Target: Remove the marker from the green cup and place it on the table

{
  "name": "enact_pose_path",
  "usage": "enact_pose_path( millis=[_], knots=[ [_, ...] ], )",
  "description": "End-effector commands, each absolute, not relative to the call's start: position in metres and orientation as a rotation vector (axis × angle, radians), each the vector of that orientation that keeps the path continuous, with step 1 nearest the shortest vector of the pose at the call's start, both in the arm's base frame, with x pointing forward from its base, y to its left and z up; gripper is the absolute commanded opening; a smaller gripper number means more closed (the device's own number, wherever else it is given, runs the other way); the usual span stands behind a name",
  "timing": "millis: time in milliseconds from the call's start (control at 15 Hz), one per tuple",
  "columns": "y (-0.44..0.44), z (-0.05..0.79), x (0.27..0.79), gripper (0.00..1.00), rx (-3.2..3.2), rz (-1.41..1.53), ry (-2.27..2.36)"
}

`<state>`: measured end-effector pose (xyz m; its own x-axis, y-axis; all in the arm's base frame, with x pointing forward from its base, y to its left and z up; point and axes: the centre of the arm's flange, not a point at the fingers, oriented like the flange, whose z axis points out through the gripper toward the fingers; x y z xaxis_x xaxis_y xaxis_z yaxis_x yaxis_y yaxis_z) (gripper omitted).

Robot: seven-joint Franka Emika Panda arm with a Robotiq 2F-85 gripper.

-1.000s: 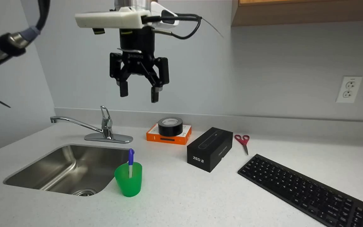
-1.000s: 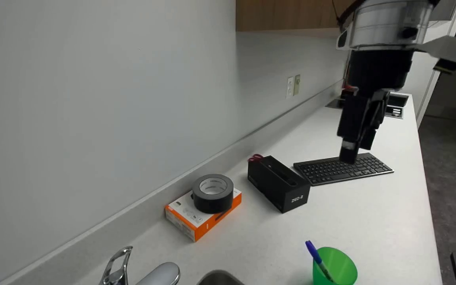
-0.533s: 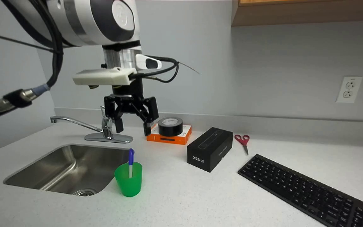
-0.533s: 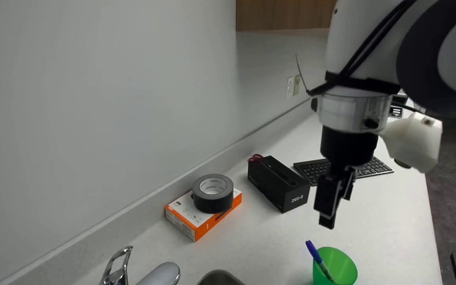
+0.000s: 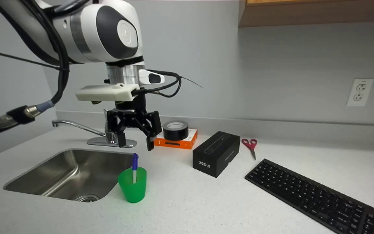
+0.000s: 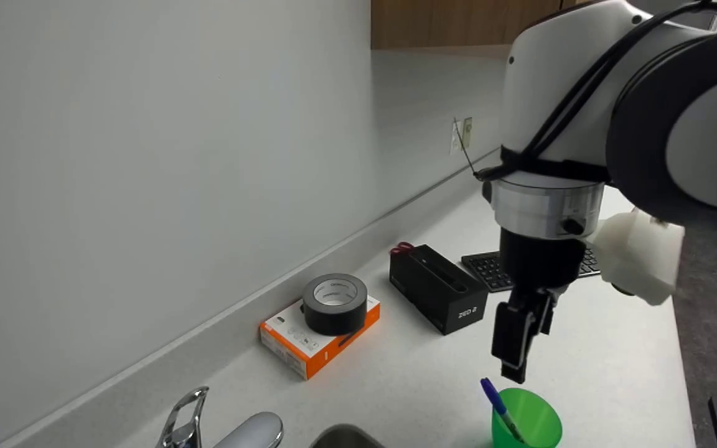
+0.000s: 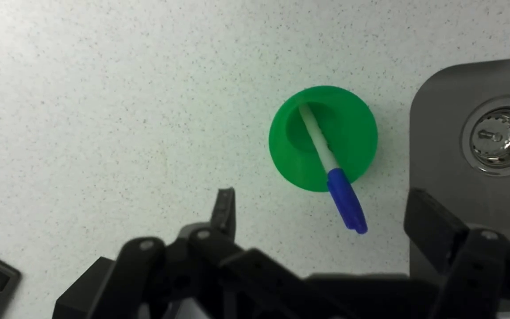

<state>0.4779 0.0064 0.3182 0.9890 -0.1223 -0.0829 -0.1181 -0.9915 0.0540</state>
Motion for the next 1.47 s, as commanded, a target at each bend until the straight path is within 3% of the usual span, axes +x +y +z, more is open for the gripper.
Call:
enact_pose_path(
  millis=[0,733,800,867,1400],
  knots=[
    [0.01,0.309,0.483,1.0,3.079,-0.112,-0.215],
    [0.034,0.267,0.495,1.0,3.078,-0.031,-0.239],
    [0.035,0.264,0.495,0.84,3.077,-0.028,-0.241],
    [0.036,0.262,0.495,0.74,3.078,-0.023,-0.24],
    [0.031,0.271,0.483,0.1,3.068,0.016,-0.258]
  ],
)
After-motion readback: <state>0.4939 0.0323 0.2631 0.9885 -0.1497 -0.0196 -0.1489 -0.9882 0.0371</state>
